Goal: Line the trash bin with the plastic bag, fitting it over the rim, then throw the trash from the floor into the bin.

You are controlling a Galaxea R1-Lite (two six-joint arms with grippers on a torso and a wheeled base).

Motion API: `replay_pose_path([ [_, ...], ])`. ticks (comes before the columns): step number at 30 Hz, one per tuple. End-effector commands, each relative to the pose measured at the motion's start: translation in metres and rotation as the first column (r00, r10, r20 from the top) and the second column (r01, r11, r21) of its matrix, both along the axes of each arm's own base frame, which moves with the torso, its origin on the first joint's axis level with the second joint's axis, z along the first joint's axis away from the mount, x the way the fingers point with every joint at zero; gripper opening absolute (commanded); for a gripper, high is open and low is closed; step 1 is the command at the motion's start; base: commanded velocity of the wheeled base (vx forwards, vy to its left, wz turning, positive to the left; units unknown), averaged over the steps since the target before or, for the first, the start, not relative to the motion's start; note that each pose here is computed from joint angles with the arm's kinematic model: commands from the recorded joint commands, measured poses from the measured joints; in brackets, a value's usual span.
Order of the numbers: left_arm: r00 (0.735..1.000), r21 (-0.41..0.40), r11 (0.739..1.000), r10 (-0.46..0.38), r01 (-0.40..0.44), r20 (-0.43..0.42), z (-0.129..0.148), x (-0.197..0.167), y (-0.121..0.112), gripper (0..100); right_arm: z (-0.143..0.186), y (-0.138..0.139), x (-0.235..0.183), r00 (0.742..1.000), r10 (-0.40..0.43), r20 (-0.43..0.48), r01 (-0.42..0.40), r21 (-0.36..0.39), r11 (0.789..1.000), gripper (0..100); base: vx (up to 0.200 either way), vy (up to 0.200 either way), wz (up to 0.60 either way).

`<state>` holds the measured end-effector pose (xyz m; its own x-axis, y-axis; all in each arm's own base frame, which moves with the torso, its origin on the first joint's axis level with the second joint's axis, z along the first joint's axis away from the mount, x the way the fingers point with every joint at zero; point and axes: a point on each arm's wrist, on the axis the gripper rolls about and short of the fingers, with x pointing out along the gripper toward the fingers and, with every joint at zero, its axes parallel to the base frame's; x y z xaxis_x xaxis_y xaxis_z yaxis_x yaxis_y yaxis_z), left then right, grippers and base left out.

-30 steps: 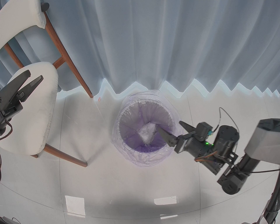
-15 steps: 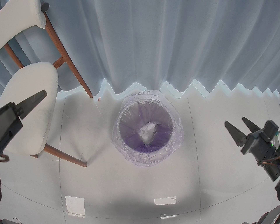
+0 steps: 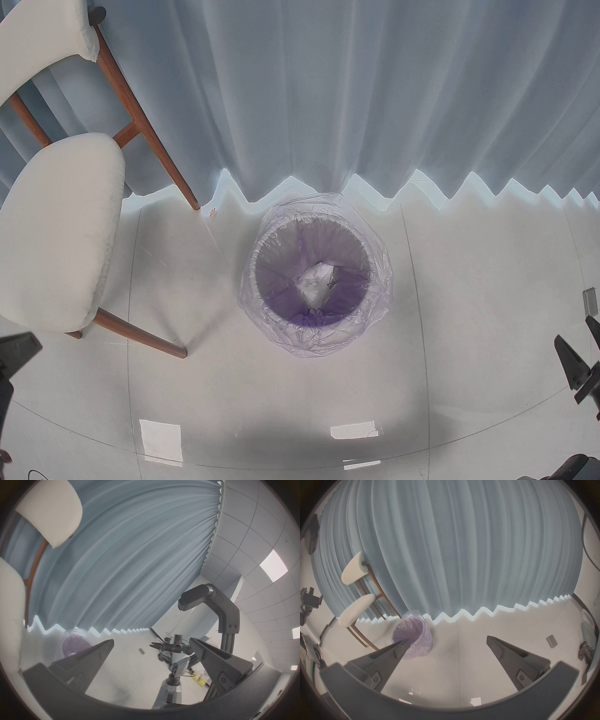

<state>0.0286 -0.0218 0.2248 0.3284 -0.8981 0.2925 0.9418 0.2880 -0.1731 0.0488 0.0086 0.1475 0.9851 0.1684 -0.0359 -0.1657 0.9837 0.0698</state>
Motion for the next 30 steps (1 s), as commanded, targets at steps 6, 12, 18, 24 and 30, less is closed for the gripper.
replay_pose_path([
  [6,0.204,0.360,0.163,0.976,-0.919,0.078,-0.143,-0.056,0.025,100,-0.072,-0.009,-0.072,0.981,-0.191,0.042,0.192,-0.040,0.980,100,0.000,0.000,0.00],
  [12,0.175,0.340,0.133,0.980,-0.931,0.096,-0.144,-0.053,0.025,100,-0.072,-0.009,-0.072,0.979,-0.202,0.040,0.203,-0.031,0.979,100,0.000,0.000,0.00],
  [18,0.052,0.309,0.041,0.998,-0.950,0.028,-0.145,-0.054,0.028,100,-0.072,-0.010,-0.072,0.976,-0.212,0.039,0.214,-0.027,0.977,100,0.000,0.000,0.00],
  [24,0.113,0.320,0.090,0.992,-0.943,0.056,-0.146,-0.053,0.027,100,-0.072,-0.010,-0.072,0.976,-0.212,0.039,0.214,-0.027,0.977,100,0.000,0.000,0.00],
  [30,0.364,0.360,0.317,0.929,-0.877,0.068,-0.149,-0.051,0.022,100,-0.072,-0.010,-0.072,0.976,-0.214,0.039,0.215,-0.025,0.976,100,0.000,0.000,0.00],
])
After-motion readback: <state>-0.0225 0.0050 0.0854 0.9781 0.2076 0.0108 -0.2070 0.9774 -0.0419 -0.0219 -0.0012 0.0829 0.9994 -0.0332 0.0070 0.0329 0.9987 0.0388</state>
